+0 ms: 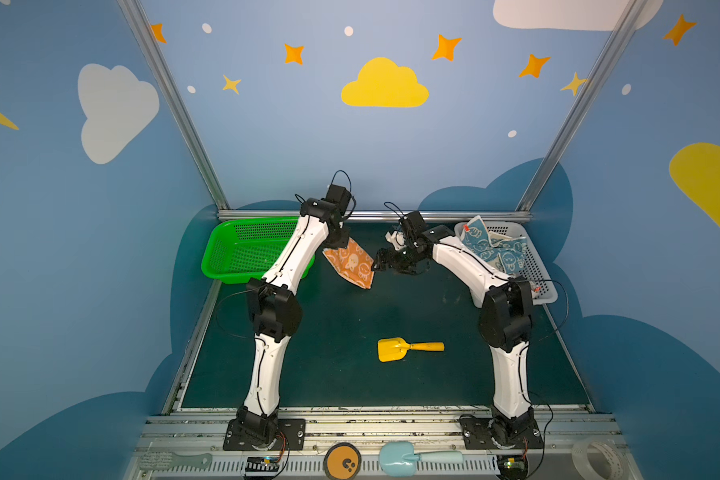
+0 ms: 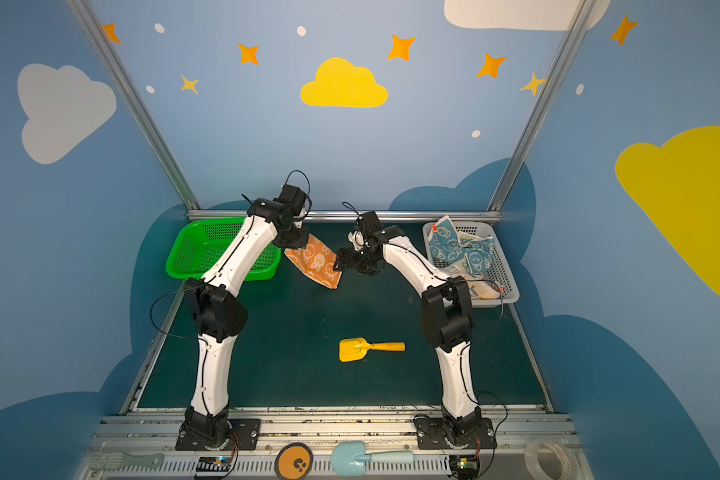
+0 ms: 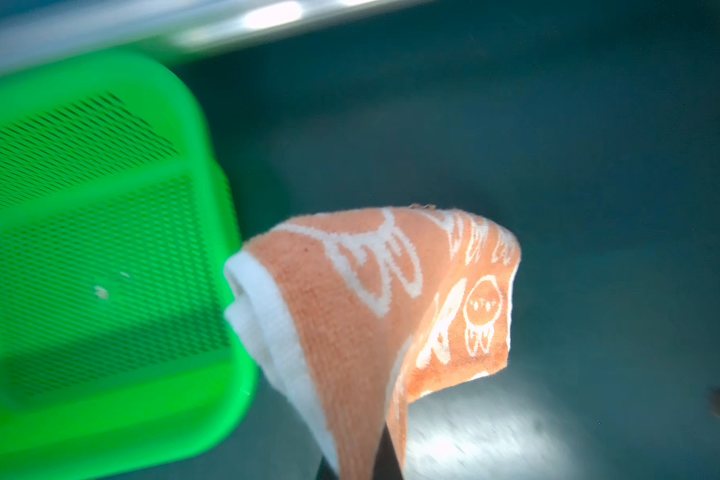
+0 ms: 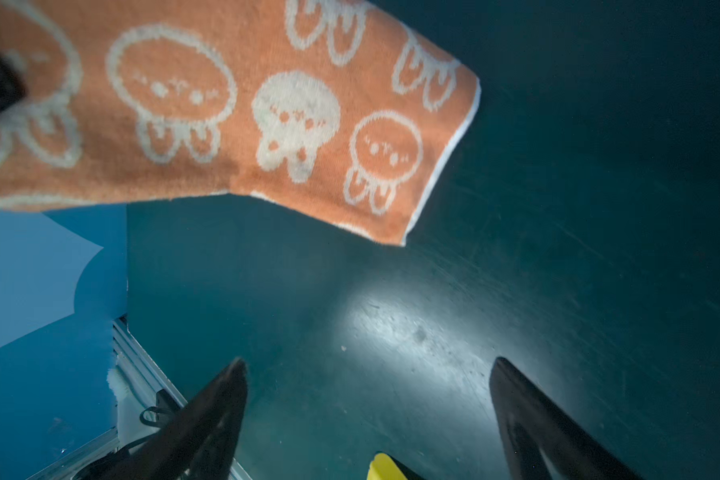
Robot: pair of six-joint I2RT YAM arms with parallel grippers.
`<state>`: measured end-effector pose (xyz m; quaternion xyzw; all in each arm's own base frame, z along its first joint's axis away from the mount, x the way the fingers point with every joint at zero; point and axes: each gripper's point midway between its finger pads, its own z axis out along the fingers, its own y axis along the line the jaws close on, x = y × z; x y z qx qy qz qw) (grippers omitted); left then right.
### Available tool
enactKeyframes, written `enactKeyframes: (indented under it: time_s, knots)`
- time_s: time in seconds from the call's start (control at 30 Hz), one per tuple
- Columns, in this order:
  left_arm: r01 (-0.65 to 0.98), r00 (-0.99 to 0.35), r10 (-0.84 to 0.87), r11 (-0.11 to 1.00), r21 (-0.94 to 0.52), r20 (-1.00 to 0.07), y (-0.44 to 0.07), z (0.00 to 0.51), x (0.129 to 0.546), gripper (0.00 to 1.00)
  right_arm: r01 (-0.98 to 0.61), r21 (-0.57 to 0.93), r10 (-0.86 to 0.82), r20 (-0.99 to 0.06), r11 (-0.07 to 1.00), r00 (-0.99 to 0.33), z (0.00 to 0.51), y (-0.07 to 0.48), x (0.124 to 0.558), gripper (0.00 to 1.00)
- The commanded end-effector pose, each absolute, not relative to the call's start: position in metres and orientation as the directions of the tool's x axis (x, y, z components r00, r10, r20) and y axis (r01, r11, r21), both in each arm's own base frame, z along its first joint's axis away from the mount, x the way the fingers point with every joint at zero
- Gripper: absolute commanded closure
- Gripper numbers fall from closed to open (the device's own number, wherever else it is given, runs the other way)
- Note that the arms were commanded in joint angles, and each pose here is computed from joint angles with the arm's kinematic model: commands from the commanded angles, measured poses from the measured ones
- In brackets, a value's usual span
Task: Fold and stack the towels
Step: 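Lift the towel toward the green basket with the left gripper while the right releases, then lower the orange towel into the green basket with the left gripper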
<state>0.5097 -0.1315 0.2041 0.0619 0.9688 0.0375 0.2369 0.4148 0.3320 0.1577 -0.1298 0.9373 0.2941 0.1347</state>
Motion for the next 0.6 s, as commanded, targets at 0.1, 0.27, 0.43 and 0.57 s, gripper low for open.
enactKeyframes:
  time_s: [0.1,0.27,0.43,0.57]
  knots:
    - [0.04,-0.864,0.132,0.98,0.194,-0.486,-0.059,0.219,0.531,0.97,-0.431,0.523,-0.241,-0.393,0.735,-0.887,0.18,0.364,0.412,0.1]
    - [0.036,-0.828,0.141,0.979,0.199,-0.543,-0.033,0.219,0.557,0.97,-0.53,0.523,-0.262,-0.501,0.668,-0.825,0.203,0.386,0.414,0.09]
    - [0.054,-0.817,0.146,0.983,0.177,-0.557,-0.017,0.214,0.567,0.97,-0.61,0.471,-0.293,-0.584,0.637,-0.757,0.213,0.405,0.413,0.09]
    - [0.033,-0.847,0.133,0.98,0.199,-0.514,0.008,0.194,0.565,0.97,-0.616,0.456,-0.276,-0.612,0.642,-0.741,0.214,0.416,0.419,0.09]
